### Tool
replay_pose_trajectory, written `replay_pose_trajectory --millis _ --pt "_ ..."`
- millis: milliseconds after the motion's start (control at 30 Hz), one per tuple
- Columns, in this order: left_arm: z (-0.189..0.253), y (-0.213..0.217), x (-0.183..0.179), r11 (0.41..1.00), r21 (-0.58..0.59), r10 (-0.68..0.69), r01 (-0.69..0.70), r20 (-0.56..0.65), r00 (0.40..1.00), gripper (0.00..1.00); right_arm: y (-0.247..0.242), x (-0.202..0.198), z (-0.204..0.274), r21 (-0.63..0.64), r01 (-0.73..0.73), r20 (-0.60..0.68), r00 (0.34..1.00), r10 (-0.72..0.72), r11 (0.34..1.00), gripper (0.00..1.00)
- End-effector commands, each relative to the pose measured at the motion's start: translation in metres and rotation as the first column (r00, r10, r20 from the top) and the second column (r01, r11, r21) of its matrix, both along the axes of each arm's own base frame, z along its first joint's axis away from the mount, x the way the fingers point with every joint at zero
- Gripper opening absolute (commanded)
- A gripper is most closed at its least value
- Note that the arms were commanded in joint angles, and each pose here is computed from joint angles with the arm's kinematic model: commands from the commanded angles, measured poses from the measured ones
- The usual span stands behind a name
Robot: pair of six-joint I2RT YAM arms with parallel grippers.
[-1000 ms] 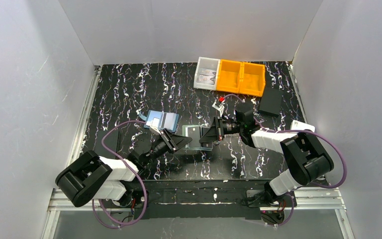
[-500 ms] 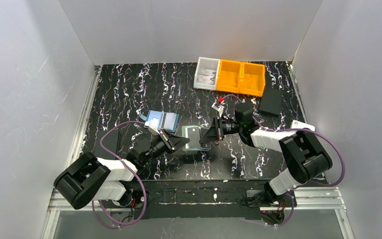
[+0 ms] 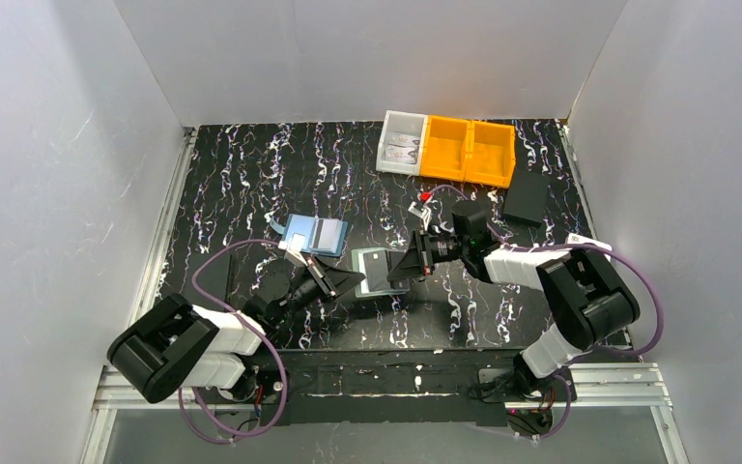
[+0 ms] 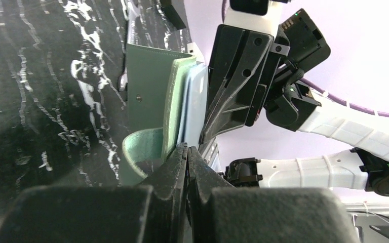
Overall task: Take the credit cards out of the card holder
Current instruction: Remove the credit card from the card holder.
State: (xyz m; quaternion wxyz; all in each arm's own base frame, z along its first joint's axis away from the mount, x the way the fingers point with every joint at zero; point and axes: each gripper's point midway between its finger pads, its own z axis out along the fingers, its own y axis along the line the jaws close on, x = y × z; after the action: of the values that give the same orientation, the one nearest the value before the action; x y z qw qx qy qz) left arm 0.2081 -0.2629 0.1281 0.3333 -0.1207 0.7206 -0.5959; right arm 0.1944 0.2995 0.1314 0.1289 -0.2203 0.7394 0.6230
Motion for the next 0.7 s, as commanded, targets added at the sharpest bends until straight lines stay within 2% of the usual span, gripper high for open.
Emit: replay_pose_trajectory --millis 0,667 --pt "-0.006 0.013 0.007 0.998 0.014 0.054 -0.054 0.027 0.998 0.00 -0.002 0.014 -0.013 -0.027 0.016 0.042 0.999 -0.014 1.000 0.01" --pt "-0.057 0.020 0.009 0.992 0.121 0.033 -0.024 -0.066 0.997 0.00 -0.002 0.011 -0.058 -0.125 -0.012 -0.006 1.000 0.011 0.992 0.01"
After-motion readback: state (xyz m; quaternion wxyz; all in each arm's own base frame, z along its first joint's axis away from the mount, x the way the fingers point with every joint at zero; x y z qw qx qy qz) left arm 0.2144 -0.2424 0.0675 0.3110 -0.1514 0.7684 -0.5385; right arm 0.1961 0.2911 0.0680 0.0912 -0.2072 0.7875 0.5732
